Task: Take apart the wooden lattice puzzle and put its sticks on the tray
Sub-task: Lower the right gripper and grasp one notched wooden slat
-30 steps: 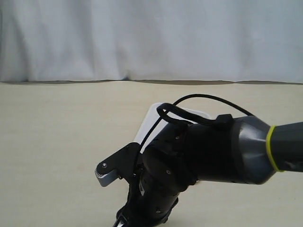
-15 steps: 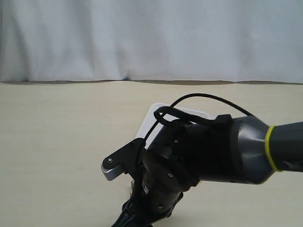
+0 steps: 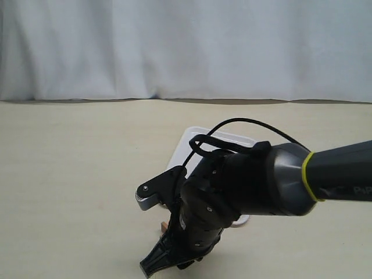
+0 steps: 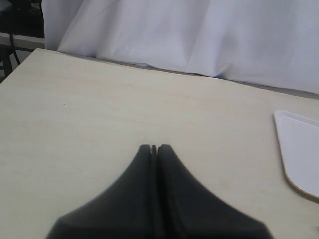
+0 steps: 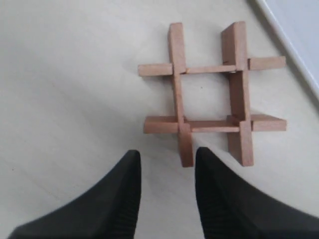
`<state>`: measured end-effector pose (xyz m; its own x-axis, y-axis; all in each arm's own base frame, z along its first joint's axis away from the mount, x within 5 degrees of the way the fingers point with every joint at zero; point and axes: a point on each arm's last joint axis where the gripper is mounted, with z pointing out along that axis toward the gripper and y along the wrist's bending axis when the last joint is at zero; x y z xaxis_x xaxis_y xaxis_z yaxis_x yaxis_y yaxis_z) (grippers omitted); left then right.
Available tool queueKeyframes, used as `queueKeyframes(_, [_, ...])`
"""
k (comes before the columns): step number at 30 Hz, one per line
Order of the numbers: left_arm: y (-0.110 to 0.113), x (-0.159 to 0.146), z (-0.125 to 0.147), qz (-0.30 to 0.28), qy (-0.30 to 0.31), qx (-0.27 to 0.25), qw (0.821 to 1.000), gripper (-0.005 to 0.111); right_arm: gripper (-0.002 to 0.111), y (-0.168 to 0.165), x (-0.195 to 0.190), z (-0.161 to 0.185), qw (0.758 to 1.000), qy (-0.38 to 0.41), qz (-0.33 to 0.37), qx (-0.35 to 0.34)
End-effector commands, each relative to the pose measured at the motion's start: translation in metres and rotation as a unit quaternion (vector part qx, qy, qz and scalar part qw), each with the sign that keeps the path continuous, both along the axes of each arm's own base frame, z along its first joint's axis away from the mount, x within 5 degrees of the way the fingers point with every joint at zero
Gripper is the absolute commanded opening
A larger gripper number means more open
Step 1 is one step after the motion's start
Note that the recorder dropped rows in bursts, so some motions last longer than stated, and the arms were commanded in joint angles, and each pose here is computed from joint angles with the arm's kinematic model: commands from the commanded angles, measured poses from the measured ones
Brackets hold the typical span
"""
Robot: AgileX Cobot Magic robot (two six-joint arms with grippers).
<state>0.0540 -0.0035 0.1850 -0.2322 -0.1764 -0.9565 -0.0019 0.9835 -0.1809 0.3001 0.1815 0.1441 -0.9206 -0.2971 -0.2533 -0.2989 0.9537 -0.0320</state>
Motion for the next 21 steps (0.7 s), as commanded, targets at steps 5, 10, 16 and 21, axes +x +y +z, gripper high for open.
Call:
queueKeyframes(5, [0.0,0.0,0.0,-0.003,-0.003,-0.002,1.0,0.0,0.034,-0.004,0.003,-0.003,1.0,-0.001,-0.001,-0.003])
queueKeyframes(10, [0.0,0.0,0.0,-0.003,-0.003,-0.002,1.0,0.0,0.034,-0.004,0.004,-0.013,1.0,0.008,0.004,-0.014])
queueKeyframes(16, [0.0,0.0,0.0,-0.003,-0.001,-0.002,1.0,0.0,0.034,-0.005,0.005,-0.018,1.0,0.008,0.011,-0.023])
queueKeyframes(21, [0.0,0.0,0.0,-0.003,-0.001,-0.002,1.0,0.0,0.024,-0.005,0.007,-0.017,0.999,-0.006,0.024,-0.026])
